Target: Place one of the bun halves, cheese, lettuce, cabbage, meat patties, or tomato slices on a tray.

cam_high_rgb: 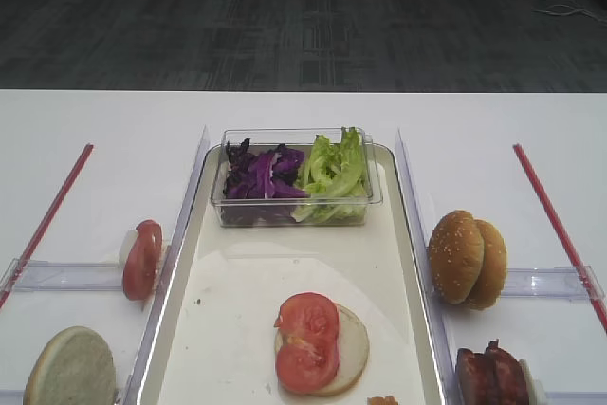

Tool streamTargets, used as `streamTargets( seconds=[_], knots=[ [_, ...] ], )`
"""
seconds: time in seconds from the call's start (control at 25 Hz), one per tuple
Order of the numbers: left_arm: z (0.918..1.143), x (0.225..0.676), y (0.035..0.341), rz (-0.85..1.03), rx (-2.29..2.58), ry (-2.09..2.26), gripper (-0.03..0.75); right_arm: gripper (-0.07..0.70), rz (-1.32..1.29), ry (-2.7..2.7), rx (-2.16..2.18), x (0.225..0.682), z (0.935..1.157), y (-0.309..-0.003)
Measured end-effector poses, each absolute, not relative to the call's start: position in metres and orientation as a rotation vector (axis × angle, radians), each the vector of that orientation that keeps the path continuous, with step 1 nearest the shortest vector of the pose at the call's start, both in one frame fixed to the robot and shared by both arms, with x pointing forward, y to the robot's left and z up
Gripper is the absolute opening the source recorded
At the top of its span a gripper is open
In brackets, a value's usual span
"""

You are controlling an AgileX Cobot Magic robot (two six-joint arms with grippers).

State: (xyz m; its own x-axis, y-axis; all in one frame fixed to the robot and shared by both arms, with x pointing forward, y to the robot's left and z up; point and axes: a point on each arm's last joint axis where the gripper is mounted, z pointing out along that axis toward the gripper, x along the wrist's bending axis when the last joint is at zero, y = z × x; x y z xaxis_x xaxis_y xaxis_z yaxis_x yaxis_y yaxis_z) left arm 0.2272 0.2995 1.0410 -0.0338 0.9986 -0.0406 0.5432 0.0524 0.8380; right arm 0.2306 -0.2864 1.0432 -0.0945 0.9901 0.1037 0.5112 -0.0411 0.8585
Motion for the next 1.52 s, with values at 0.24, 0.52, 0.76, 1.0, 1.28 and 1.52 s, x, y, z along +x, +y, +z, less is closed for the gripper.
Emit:
streamTargets(
  seconds=[0.24, 0.52, 0.76, 1.0, 1.28, 1.52],
  knots=[
    [1.0410, 0.2272, 0.2995, 0.857, 1.566, 1.659, 0.420, 0.454, 1.056, 1.655, 1.597, 0.2306, 1.0432, -0.2864],
    [1.0410, 0.2272, 0.2995, 0.857, 1.566, 1.660, 0.420, 0.454, 1.056, 1.655, 1.597, 0.2306, 1.0432, -0.2864],
    [1.0410, 0.2272, 0.2995, 0.856, 1.564, 1.661, 0.420, 0.454, 1.056, 1.655, 1.597, 0.2306, 1.0432, -0.2864],
    [1.0410, 0.2272, 0.2996, 0.857, 1.564, 1.661, 0.420, 0.454, 1.056, 1.655, 1.597, 0.2306, 1.0432, -0.2864],
    [1.0410, 0.2272, 0.2996, 0.857, 1.564, 1.661, 0.420, 0.454, 1.056, 1.655, 1.597, 0.2306, 1.0432, -0.2864],
    [1.0410, 0.2272, 0.2996, 0.857, 1.564, 1.661, 0.420, 0.454, 1.056, 1.655, 1.597, 0.2306, 1.0432, -0.2864]
  ],
)
